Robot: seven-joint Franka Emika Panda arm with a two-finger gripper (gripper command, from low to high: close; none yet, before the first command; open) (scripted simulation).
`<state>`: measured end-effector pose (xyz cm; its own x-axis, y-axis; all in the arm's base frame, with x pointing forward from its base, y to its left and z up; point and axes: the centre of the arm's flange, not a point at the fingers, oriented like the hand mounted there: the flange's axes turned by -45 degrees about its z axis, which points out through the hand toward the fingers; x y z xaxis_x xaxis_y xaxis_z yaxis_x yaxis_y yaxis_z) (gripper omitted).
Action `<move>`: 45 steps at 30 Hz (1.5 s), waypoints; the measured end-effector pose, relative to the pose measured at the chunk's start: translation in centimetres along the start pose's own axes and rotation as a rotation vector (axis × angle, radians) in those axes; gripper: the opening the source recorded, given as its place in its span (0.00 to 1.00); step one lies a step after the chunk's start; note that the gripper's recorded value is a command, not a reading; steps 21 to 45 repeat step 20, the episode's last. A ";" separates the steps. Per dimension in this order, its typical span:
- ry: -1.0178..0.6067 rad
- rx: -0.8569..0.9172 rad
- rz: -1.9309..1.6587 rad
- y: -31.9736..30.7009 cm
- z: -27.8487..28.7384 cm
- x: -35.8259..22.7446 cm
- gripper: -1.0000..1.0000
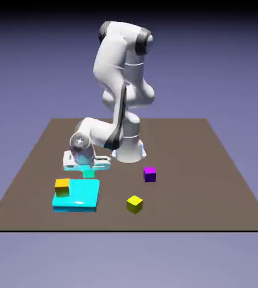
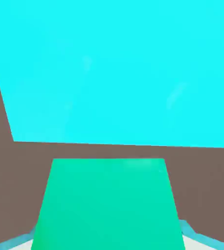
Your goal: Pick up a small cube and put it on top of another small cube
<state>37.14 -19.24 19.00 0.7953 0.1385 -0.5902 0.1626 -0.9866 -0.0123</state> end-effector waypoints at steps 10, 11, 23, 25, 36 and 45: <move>-0.021 -0.233 -0.294 4.5 -12.6 2.9 0.00; -0.021 -0.233 -0.294 4.5 -12.6 2.9 0.00; -0.022 -0.236 -0.294 4.9 -11.0 3.3 1.00; -0.022 -0.236 -0.294 4.9 -11.0 3.3 1.00; -0.022 -0.236 -0.294 4.9 -11.0 3.3 1.00; -0.022 -0.236 -0.294 4.9 -11.0 3.3 1.00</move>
